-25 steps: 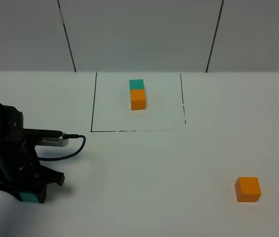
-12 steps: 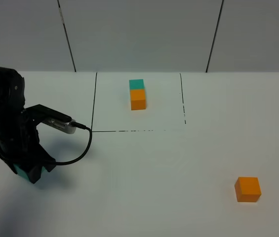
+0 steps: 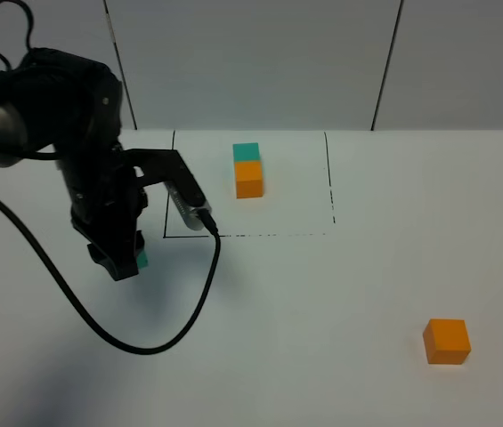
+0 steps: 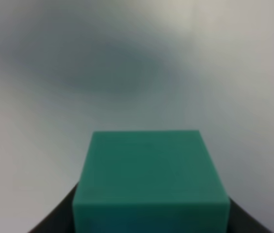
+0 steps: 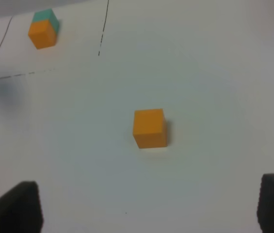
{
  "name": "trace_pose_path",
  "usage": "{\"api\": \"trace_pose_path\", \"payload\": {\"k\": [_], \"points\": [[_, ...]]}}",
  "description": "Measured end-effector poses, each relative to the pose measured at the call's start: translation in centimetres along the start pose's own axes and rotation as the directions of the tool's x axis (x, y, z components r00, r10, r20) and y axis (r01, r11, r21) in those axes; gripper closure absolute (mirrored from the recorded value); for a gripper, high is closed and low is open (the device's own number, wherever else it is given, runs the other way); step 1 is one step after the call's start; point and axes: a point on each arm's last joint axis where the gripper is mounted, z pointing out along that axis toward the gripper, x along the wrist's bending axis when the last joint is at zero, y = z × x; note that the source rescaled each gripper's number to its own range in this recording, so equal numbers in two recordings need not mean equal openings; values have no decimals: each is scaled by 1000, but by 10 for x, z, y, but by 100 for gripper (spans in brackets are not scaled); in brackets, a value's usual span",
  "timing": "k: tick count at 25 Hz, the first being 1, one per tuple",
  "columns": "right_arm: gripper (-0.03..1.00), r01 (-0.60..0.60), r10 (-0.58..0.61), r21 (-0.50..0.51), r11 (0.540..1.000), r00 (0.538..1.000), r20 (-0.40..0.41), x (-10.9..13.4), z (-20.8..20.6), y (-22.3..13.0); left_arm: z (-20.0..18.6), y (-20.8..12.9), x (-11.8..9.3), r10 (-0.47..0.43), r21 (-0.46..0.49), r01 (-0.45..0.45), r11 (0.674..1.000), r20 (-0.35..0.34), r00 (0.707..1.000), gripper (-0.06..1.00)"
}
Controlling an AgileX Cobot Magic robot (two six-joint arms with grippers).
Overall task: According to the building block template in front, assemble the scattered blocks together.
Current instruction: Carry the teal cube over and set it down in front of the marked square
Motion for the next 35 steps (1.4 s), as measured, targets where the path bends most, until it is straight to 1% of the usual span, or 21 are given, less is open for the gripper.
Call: {"api": "trace_pose_path", "payload": {"k": [4, 8, 13, 16, 20, 25, 27, 30, 35], "points": [[20, 0, 0, 0, 1000, 1000, 0, 0, 0, 0, 15, 32, -4, 126, 3, -126, 992, -10, 992, 94], [20, 0, 0, 0, 1000, 1000, 0, 0, 0, 0, 41, 56, -14, 233, 24, -234, 972, 17, 972, 94], [20, 0, 0, 0, 1000, 1000, 0, 0, 0, 0, 76, 69, -29, 337, 79, -342, 936, 72, 939, 94], [20, 0, 0, 0, 1000, 1000, 0, 0, 0, 0, 89, 74, -31, 376, 107, -383, 918, 78, 923, 94], [20, 0, 0, 0, 1000, 1000, 0, 0, 0, 0, 96, 80, -30, 413, 99, -418, 903, 68, 908, 94], [20, 0, 0, 0, 1000, 1000, 0, 0, 0, 0, 98, 88, -27, 442, 40, -443, 896, 26, 897, 94], [20, 0, 0, 0, 1000, 1000, 0, 0, 0, 0, 100, 91, -28, 450, 10, -451, 893, 26, 892, 94], [20, 0, 0, 0, 1000, 1000, 0, 0, 0, 0, 99, 94, -30, 453, -35, -452, 891, 27, 891, 94], [20, 0, 0, 0, 1000, 1000, 0, 0, 0, 0, 99, 96, -30, 443, -45, -441, 896, 28, 896, 94]]}}
